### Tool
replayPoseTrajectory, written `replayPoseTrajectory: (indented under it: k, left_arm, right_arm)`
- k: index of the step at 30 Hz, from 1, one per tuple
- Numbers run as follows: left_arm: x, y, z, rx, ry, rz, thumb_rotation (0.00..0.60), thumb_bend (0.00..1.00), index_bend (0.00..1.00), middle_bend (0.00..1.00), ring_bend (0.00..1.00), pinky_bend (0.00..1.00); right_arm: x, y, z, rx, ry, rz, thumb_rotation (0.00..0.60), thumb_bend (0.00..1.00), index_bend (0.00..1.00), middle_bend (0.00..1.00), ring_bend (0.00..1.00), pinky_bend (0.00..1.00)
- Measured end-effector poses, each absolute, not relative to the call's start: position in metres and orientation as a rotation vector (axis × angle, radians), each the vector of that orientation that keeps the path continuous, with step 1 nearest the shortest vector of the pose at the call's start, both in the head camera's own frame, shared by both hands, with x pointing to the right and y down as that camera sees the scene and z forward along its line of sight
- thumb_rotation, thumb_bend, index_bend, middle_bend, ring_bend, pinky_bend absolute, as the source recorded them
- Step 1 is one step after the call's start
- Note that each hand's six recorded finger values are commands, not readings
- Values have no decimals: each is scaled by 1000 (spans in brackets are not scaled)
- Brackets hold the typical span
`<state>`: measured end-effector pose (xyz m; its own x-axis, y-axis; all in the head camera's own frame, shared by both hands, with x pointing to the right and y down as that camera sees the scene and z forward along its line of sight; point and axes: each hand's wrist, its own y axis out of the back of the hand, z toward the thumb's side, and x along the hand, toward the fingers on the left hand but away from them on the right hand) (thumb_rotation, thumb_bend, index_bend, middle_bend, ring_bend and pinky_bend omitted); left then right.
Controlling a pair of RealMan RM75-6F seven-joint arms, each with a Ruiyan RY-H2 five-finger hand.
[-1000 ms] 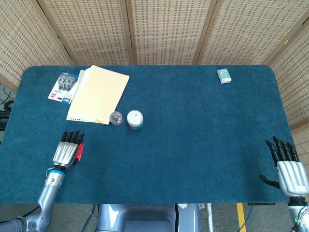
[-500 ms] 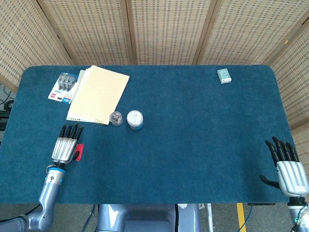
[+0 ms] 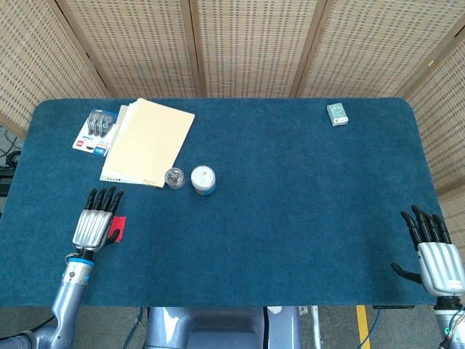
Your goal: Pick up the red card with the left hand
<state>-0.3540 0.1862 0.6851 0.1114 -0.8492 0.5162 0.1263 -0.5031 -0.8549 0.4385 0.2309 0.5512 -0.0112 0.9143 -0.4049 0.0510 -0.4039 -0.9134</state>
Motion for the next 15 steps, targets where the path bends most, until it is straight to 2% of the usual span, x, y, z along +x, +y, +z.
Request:
replayPoseTrajectory:
  k: [2, 9, 15]
  left_arm:
    - [-355, 189, 679, -1588, 749, -1509, 600, 294, 32, 0, 0, 0]
    - [-366, 202, 659, -1638, 788, -1488, 600, 296, 341, 0, 0, 0]
    - [-364, 210, 661, -1647, 760, -1475, 600, 302, 434, 0, 0, 0]
  right_arm:
    - [439, 231, 551, -1538, -1036, 1504, 600, 80, 0, 0, 0, 0]
    - [438, 231, 551, -1539, -1032, 1503, 600, 77, 0, 0, 0, 0]
    - [437, 232, 552, -1537, -1030, 1503, 600, 79, 0, 0, 0, 0]
